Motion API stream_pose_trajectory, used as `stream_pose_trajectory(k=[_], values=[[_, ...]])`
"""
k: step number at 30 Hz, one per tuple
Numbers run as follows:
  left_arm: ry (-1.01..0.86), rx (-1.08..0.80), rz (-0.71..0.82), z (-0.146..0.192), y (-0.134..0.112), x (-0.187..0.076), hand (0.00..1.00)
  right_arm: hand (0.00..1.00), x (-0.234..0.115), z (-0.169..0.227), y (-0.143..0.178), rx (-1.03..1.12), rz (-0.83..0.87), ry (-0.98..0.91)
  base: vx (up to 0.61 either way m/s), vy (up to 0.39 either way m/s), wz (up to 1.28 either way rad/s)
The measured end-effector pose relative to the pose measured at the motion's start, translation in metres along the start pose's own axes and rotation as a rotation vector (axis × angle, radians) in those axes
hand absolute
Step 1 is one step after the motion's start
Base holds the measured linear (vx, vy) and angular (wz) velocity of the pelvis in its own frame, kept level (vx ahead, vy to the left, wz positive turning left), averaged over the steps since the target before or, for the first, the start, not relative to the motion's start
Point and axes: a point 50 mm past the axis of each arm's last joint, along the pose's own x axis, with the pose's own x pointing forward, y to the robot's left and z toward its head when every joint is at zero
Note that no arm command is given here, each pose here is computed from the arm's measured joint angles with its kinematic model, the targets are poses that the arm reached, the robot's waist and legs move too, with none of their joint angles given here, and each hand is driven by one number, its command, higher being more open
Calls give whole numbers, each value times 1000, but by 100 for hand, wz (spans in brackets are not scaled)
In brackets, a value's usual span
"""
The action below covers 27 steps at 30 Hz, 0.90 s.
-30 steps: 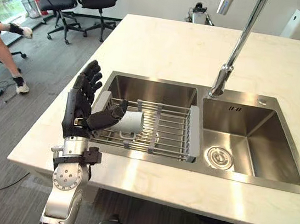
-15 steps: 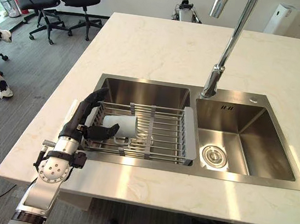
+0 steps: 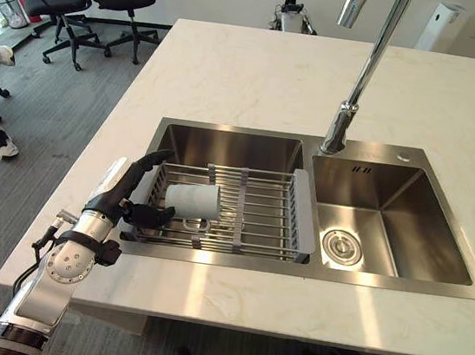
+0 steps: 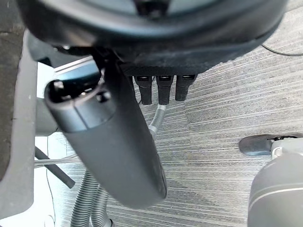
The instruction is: Walk over to the sink, pick up the cup, carry it to the dishwasher, place the cup inside the dishwasher, then close the dishwasher door
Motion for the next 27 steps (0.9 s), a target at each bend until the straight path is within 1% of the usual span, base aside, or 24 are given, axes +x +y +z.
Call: stream_pose_trajectory(k=[3,10,17,24,27], values=[[-19,65,-44,4,-3,4,90,90,0,-1,0,-1,-1,1,0,0,0],[-67,141,-128,11,-11,8,90,90,-1,-2,0,-15,1,7,0,0,0],[-101,169,-210,17,-22,13,90,90,-1,-3,3,-47,13,9,0,0,0],[-62,204,-267,7,-28,17,90,90,0,-2,6,-57,28,8,0,0,0],[-46,225,-278,3,-29,23,90,90,-1,-4,6,-57,27,15,0,0,0]])
